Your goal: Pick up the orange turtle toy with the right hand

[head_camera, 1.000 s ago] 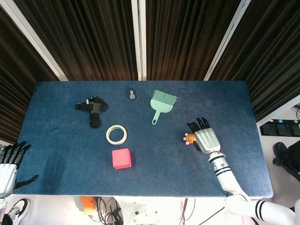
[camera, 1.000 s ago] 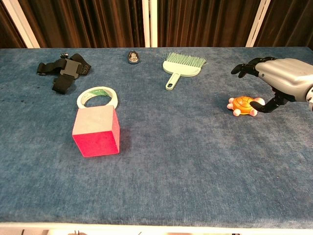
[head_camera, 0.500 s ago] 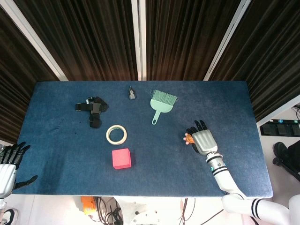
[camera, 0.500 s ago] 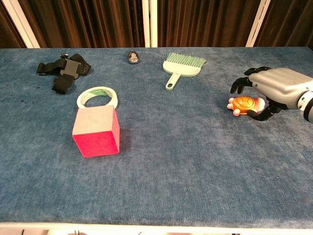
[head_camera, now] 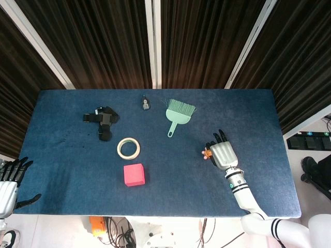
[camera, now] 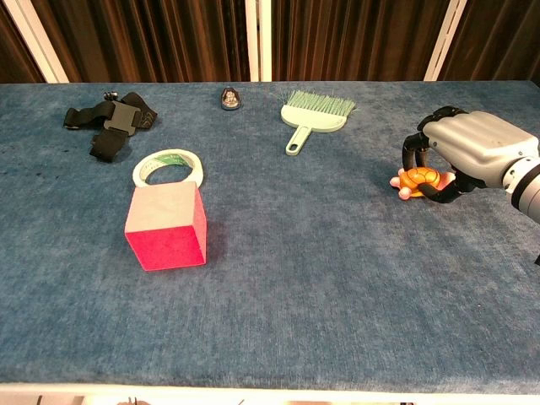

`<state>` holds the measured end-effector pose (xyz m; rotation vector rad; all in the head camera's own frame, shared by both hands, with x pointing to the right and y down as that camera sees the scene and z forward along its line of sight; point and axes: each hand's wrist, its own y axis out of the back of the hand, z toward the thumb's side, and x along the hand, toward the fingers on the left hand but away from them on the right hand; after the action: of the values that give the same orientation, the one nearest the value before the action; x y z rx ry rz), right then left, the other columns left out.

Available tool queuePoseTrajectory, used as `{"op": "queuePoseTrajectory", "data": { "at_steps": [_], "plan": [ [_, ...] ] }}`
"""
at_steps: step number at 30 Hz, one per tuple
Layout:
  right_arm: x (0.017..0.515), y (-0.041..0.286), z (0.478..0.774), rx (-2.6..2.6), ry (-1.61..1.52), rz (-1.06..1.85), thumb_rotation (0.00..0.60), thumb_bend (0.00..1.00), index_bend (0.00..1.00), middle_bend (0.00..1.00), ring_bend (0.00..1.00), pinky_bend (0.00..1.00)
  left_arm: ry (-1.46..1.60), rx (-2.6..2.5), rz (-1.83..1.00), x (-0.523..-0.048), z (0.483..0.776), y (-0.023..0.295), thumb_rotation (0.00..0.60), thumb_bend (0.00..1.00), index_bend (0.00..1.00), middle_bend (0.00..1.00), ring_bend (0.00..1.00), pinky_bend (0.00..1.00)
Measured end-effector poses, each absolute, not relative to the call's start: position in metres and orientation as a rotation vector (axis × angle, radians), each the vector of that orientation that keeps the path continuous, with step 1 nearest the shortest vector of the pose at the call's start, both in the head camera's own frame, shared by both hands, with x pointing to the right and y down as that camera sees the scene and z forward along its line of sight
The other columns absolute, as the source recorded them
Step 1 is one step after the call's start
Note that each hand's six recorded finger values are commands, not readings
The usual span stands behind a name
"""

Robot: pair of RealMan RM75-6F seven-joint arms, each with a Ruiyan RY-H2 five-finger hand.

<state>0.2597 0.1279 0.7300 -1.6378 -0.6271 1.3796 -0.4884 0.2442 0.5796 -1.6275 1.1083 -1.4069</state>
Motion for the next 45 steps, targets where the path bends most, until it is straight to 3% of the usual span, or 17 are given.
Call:
{"op": "queuePoseTrajectory", "data": {
  "at_steps": [4,7,9,10,14,16,19,24,29,34,39,45],
  "plan": [
    [0.255,0.128,0.733,-1.636,-0.662,1.338,0.600,0.43,0.99,0.86,0.45,0.00,1.106,-1.631,-1.410,-0.488,0.581,0.244,0.600,0.00,0.11,0.03,0.00,0.02],
    [0.252,0.128,0.735,-1.639,-0.693,1.305,0.600,0.45,1.00,0.90,0.48,0.00,1.106,-1.630,-1.406,-0.488,0.581,0.244,0.600,0.00,0.11,0.03,0.00,0.02],
    [0.252,0.128,0.735,-1.639,-0.705,1.289,0.600,0.42,0.98,0.87,0.46,0.00,1.106,-1.627,-1.404,-0.488,0.580,0.243,0.600,0.00,0.11,0.03,0.00,0.02],
    [0.253,0.129,0.735,-1.639,-0.707,1.286,0.600,0.40,0.92,0.82,0.43,0.00,1.107,-1.627,-1.404,-0.488,0.579,0.243,0.600,0.00,0.11,0.03,0.00,0.02],
    [0.261,0.130,0.736,-1.648,-0.659,1.311,0.600,0.29,0.38,0.44,0.13,0.00,1.105,-1.631,-1.405,-0.488,0.580,0.243,0.600,0.00,0.11,0.03,0.00,0.02],
    [0.265,0.131,0.736,-1.660,-0.638,1.336,0.600,0.25,0.20,0.29,0.03,0.00,1.103,-1.634,-1.404,-0.487,0.581,0.243,0.600,0.00,0.11,0.03,0.00,0.02],
    [0.269,0.131,0.733,-1.675,-0.621,1.365,0.600,0.23,0.12,0.21,0.00,0.00,1.102,-1.636,-1.402,-0.486,0.581,0.243,0.600,0.00,0.11,0.03,0.00,0.02],
    [0.269,0.132,0.731,-1.688,-0.609,1.377,0.600,0.24,0.12,0.21,0.00,0.00,1.102,-1.633,-1.403,-0.486,0.580,0.243,0.600,0.00,0.11,0.03,0.00,0.02],
    [0.269,0.133,0.730,-1.688,-0.612,1.381,0.600,0.25,0.19,0.26,0.00,0.00,1.098,-1.634,-1.407,-0.486,0.581,0.243,0.600,0.00,0.11,0.03,0.00,0.02],
    [0.270,0.133,0.733,-1.679,-0.622,1.395,0.600,0.27,0.37,0.41,0.01,0.00,1.095,-1.641,-1.409,-0.486,0.583,0.242,0.600,0.00,0.11,0.03,0.00,0.02],
    [0.265,0.132,0.736,-1.653,-0.644,1.395,0.600,0.32,0.67,0.58,0.13,0.00,1.100,-1.651,-1.423,-0.488,0.587,0.243,0.600,0.00,0.11,0.03,0.00,0.02],
    [0.257,0.127,0.737,-1.625,-0.704,1.361,0.600,0.35,0.95,0.79,0.31,0.00,1.109,-1.644,-1.424,-0.491,0.585,0.244,0.600,0.00,0.11,0.03,0.00,0.02]
  ]
}}
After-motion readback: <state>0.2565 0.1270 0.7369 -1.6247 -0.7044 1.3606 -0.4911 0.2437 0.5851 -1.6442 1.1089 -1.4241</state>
